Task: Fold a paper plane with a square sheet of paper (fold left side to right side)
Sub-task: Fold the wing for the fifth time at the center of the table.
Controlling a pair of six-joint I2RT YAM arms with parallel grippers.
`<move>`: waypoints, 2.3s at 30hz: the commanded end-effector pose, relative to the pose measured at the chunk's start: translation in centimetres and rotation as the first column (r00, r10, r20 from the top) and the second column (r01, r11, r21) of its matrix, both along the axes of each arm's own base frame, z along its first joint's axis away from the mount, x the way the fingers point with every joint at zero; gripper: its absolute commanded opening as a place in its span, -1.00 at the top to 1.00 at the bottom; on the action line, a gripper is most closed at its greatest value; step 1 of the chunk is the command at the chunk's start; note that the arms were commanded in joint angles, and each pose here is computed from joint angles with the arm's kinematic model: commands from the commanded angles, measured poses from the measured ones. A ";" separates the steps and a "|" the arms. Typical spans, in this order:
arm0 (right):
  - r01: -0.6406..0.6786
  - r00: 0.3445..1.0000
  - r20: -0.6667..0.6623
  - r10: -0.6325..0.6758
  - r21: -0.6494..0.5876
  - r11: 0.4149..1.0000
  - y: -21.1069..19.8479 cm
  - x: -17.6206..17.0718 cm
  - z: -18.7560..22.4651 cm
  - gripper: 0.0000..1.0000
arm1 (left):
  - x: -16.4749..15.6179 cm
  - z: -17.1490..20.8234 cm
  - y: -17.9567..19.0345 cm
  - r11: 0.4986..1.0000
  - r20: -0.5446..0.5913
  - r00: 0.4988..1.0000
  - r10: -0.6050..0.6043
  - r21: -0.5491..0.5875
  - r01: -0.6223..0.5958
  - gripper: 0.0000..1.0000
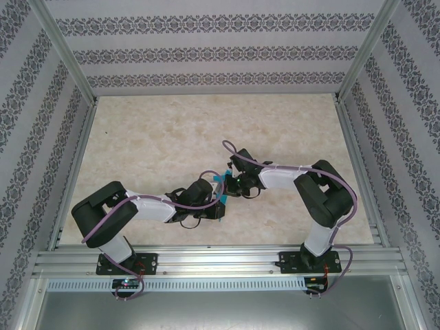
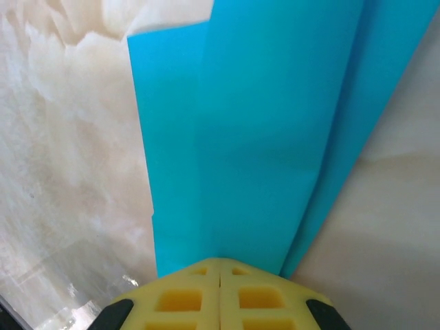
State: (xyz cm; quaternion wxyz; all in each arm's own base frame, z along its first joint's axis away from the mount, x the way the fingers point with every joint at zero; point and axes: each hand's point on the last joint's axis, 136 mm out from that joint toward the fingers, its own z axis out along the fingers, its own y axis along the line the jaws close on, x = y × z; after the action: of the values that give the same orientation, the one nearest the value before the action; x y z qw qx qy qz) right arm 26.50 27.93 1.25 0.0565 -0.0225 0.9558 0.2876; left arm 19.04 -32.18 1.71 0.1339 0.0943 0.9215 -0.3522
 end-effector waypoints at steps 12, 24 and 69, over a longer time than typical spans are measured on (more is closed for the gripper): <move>0.126 0.983 0.145 -0.110 -0.108 0.986 -3.9 7.3 -0.8 0.85 | -4.5 -5.2 3.7 0.984 -0.170 0.985 -0.014 0.173 0.044 0.68; 0.158 0.976 0.178 -0.126 -0.177 0.971 -5.9 10.7 -0.9 0.85 | -4.6 -5.2 3.8 0.984 -0.169 0.986 -0.011 0.171 0.040 0.69; 0.121 0.990 0.062 -0.129 0.124 0.985 0.0 3.4 0.8 0.78 | -4.2 -3.0 2.3 0.990 -0.123 0.991 -0.055 0.120 0.070 0.68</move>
State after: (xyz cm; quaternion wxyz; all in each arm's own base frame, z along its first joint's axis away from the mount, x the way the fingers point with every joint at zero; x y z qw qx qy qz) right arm 29.05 27.62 2.21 0.0955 0.0381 0.9286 0.3565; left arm 18.70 -32.12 1.84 0.1363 0.0946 0.9194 -0.3566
